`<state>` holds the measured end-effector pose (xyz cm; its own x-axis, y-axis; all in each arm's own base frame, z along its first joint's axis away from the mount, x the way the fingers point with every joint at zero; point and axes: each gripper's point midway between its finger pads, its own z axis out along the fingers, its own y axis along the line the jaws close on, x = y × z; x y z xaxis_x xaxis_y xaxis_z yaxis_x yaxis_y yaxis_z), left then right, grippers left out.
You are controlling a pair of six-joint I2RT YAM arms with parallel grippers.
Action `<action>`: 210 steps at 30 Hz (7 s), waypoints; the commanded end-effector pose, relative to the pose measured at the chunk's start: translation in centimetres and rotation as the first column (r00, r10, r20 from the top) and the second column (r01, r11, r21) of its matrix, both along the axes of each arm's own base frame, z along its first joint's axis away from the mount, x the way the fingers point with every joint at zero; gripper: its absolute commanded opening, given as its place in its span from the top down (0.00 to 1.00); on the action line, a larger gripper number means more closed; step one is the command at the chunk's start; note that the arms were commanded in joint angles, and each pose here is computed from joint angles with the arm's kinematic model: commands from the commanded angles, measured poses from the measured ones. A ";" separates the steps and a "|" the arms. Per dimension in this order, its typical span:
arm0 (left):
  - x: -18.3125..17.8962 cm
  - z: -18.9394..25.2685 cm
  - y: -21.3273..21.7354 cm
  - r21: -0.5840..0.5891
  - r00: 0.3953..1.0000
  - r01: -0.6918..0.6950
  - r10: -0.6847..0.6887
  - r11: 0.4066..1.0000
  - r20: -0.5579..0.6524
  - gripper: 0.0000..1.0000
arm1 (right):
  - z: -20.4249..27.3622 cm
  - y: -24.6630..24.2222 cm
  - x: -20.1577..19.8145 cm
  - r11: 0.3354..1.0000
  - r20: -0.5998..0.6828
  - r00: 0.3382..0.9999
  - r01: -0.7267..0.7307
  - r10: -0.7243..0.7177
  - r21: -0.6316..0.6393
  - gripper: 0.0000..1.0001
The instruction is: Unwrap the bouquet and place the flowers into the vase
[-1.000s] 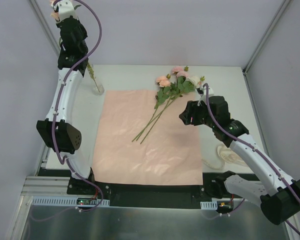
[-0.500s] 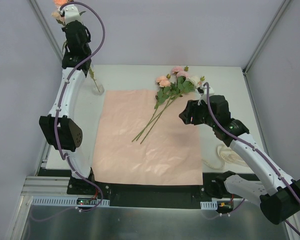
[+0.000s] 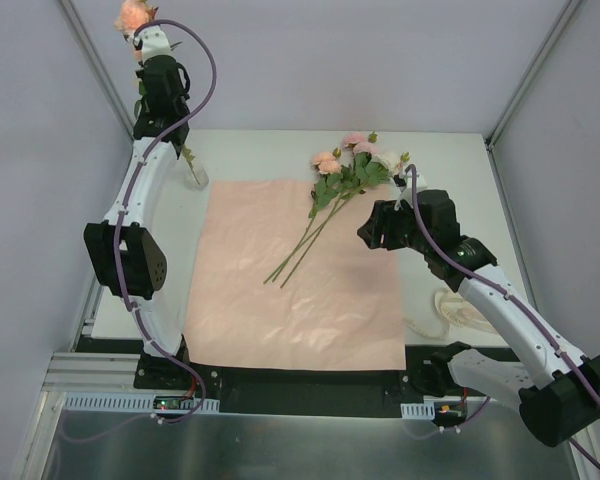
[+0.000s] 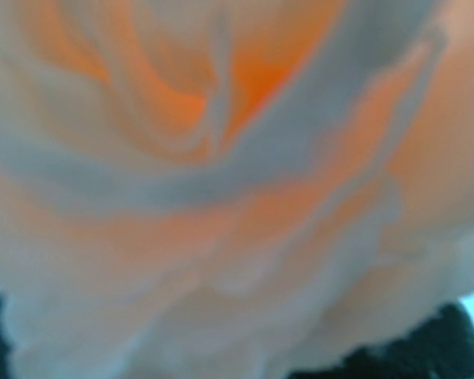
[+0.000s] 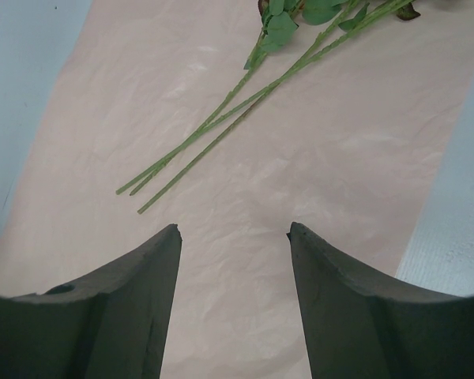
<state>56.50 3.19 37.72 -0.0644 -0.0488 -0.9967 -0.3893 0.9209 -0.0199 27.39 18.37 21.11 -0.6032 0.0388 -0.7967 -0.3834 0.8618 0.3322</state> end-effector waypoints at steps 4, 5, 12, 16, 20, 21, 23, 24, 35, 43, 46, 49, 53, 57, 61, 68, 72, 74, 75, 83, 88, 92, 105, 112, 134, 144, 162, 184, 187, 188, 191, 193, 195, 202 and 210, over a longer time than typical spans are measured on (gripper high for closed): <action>0.1 -1.3 0.0 -0.043 1.000 0.017 -0.017 0.999 0.004 0.99 | 1.9 0.3 0.5 0.999 0.035 0.999 0.004 -0.005 0.038 0.40; 0.0 -1.5 -0.2 -0.045 1.000 0.020 -0.020 0.999 0.001 0.99 | 1.9 0.3 0.5 0.999 0.034 0.999 0.004 -0.005 0.038 0.40; 0.0 -3.3 0.1 -0.040 0.999 0.003 -0.005 0.999 -0.036 0.92 | 1.8 0.3 0.5 0.999 0.035 0.999 -0.001 0.000 0.039 0.40; -0.1 -4.2 0.3 -0.039 0.998 -0.005 0.003 0.999 -0.056 0.82 | 1.5 0.2 0.4 1.000 0.030 1.000 0.000 -0.001 0.032 0.40; -0.3 -4.6 0.4 -0.032 0.998 -0.008 0.006 0.999 -0.066 0.69 | 1.3 0.2 0.2 0.999 0.026 1.000 -0.001 0.001 0.032 0.40; -0.5 -4.9 0.3 -0.032 0.997 -0.005 0.003 0.999 -0.073 0.68 | 1.2 0.2 0.3 0.999 0.021 1.000 0.000 0.000 0.032 0.40; -0.9 -4.6 0.3 -0.045 0.998 -0.004 0.001 0.999 -0.065 0.57 | 1.1 0.4 0.2 0.999 0.012 1.000 -0.010 0.010 0.035 0.39; -1.1 -4.7 0.1 -0.049 0.998 0.003 -0.006 0.999 -0.067 0.51 | 0.9 0.5 0.2 0.999 0.002 1.000 -0.013 0.013 0.034 0.39; -8.6 -0.4 -2.1 -0.171 0.991 0.133 -0.131 0.976 0.020 0.07 | -4.0 4.3 0.6 0.994 -0.314 0.944 -0.082 0.101 0.073 0.30; -17.3 -0.9 -10.2 -0.373 0.847 0.519 -0.521 0.769 0.105 0.06 | -6.7 7.5 4.3 0.981 -0.510 0.860 0.111 -0.015 0.158 0.27; -20.2 -3.8 -13.9 -0.464 0.720 0.642 -0.688 0.611 0.091 0.11 | -8.5 8.5 5.9 0.965 -0.564 0.823 0.193 -0.061 0.177 0.37; -23.0 -6.5 -16.6 -0.537 0.591 0.704 -0.803 0.465 0.078 0.17 | -9.9 9.0 7.7 0.941 -0.599 0.788 0.294 -0.140 0.168 0.46; -25.9 -10.8 -20.0 -0.633 0.470 0.694 -0.882 0.343 0.038 0.23 | -11.6 9.4 9.8 0.925 -0.599 0.776 0.349 -0.196 0.149 0.58; -28.6 -13.6 -23.9 -0.631 0.354 0.721 -0.935 0.287 -0.021 0.25 | -12.0 9.4 11.8 0.910 -0.576 0.779 0.391 -0.247 0.138 0.63; -29.7 -14.6 -25.3 -0.655 0.315 0.711 -0.949 0.257 -0.030 0.26 | -13.2 8.5 13.6 0.890 -0.555 0.764 0.447 -0.328 0.089 0.66; -30.9 -15.4 -25.5 -0.658 0.284 0.716 -0.958 0.232 -0.030 0.25 | -15.3 7.8 15.9 0.877 -0.568 0.732 0.480 -0.378 0.035 0.65; -31.2 -15.5 -25.4 -0.651 0.275 0.724 -0.961 0.227 -0.030 0.25 | -15.8 7.5 16.7 0.866 -0.558 0.724 0.500 -0.405 0.019 0.67; -31.4 -15.4 -25.4 -0.647 0.267 0.730 -0.963 0.219 -0.025 0.25 | -16.0 7.2 17.2 0.859 -0.557 0.718 0.511 -0.417 0.016 0.70; -31.5 -15.3 -25.4 -0.645 0.267 0.733 -0.963 0.218 -0.022 0.25 | -16.2 7.0 17.3 0.856 -0.559 0.713 0.517 -0.423 0.012 0.72; -31.5 -15.4 -25.4 -0.628 0.257 0.747 -0.966 0.217 -0.027 0.25 | -17.2 7.4 18.1 0.855 -0.579 0.702 0.518 -0.414 0.017 0.83; -31.6 -15.5 -25.4 -0.630 0.256 0.746 -0.966 0.216 -0.029 0.25 | -16.8 7.2 18.2 0.848 -0.568 0.703 0.529 -0.427 0.017 0.89; -31.6 -15.3 -25.4 -0.628 0.253 0.749 -0.967 0.213 -0.026 0.25 | -15.8 6.7 17.9 0.843 -0.554 0.708 0.537 -0.437 0.020 0.91; -31.5 -14.8 -25.5 -0.640 0.251 0.738 -0.967 0.213 -0.034 0.23 | -13.1 6.1 17.7 0.815 -0.580 0.704 0.568 -0.411 0.112 0.87; -32.2 -14.6 -25.7 -0.664 0.238 0.724 -0.971 0.189 -0.016 0.23 | -12.0 6.9 18.8 0.831 -0.562 0.749 0.526 -0.352 0.181 1.00; -31.9 -3.0 -31.4 -0.674 0.015 0.689 -0.924 -0.267 0.381 0.14 | 9.7 9.9 3.7 0.862 0.291 0.887 -0.434 0.358 0.261 1.00; -30.1 -0.7 -34.0 -0.601 0.091 0.778 -0.914 -0.182 0.396 0.37 | 11.9 10.8 -1.8 0.808 0.372 0.816 -0.543 0.443 0.230 1.00; -29.9 1.0 -33.5 -0.490 0.141 0.872 -0.949 -0.016 0.283 1.00 | 11.9 10.4 -3.1 0.859 0.359 0.842 -0.483 0.403 0.170 0.57; -18.6 24.3 -8.4 0.104 0.830 0.421 -0.429 0.901 0.356 1.00 | 6.8 4.7 -2.1 0.975 0.195 0.958 -0.221 0.210 0.033 0.24; -16.6 24.7 -6.7 0.106 0.850 0.370 -0.382 0.923 0.361 1.00 | 6.5 4.4 -2.0 0.977 0.186 0.961 -0.213 0.205 0.025 0.24; -16.2 24.5 -6.3 0.096 0.855 0.362 -0.371 0.927 0.361 1.00 | 6.5 4.3 -2.0 0.977 0.186 0.962 -0.210 0.202 0.025 0.25; -14.4 24.0 -5.0 0.089 0.868 0.341 -0.349 0.936 0.353 1.00 | 6.6 4.2 -1.8 0.978 0.183 0.963 -0.207 0.199 0.024 0.24; -13.4 23.6 -4.2 0.060 0.871 0.339 -0.337 0.939 0.358 1.00 | 6.5 4.1 -1.7 0.979 0.176 0.965 -0.203 0.195 0.025 0.24; -12.4 22.9 -3.7 0.038 0.876 0.340 -0.332 0.940 0.351 1.00 | 6.3 4.2 -1.6 0.979 0.169 0.966 -0.203 0.196 0.025 0.25; -10.1 21.1 -2.7 0.046 0.891 0.332 -0.329 0.942 0.313 1.00 | 5.5 4.2 -1.2 0.981 0.140 0.972 -0.193 0.188 0.022 0.25; -9.6 21.2 -1.7 0.059 0.894 0.309 -0.311 0.949 0.323 1.00 | 5.3 4.7 -0.5 0.982 0.115 0.976 -0.187 0.182 0.030 0.25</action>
